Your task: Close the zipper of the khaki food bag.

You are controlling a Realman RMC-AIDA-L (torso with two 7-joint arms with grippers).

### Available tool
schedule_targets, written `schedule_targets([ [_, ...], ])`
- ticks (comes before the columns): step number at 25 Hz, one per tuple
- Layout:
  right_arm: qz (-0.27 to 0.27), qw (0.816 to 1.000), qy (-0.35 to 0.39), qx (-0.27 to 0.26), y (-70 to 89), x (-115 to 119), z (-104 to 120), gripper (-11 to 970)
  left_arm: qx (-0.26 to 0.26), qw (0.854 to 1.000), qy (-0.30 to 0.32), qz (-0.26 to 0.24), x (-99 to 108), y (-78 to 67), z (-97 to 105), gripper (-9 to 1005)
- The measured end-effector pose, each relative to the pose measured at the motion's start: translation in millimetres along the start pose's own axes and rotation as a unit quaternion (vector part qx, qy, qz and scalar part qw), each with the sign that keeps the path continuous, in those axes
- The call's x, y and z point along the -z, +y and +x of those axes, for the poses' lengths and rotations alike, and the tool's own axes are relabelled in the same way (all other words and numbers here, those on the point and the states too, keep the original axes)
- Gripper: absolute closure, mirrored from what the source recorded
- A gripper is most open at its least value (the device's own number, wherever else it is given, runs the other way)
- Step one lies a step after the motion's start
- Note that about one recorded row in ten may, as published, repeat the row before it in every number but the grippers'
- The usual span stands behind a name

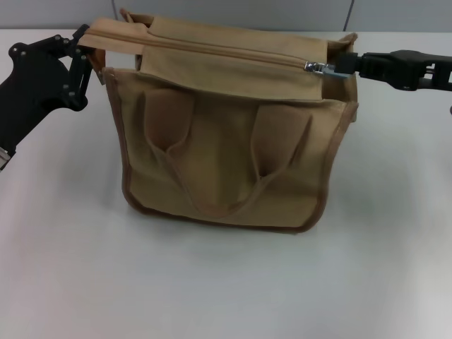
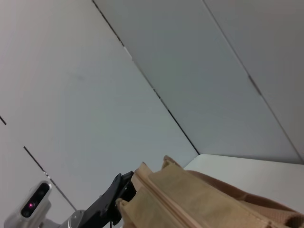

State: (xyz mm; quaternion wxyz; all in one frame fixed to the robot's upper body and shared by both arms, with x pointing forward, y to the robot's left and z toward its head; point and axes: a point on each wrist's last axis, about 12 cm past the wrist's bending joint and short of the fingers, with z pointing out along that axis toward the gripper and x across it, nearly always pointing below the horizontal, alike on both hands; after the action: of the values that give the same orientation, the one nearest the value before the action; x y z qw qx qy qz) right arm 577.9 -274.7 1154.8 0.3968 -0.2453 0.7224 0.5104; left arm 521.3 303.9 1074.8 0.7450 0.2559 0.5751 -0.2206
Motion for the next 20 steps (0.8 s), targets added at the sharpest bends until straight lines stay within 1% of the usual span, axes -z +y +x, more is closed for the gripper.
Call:
schedule_targets([
  [20, 0.017, 1.000, -0.013, -0.007, -2.9, 14, 8, 958, -0.002, 1.000, 0.001, -0.001, -2, 1.0, 0, 977],
])
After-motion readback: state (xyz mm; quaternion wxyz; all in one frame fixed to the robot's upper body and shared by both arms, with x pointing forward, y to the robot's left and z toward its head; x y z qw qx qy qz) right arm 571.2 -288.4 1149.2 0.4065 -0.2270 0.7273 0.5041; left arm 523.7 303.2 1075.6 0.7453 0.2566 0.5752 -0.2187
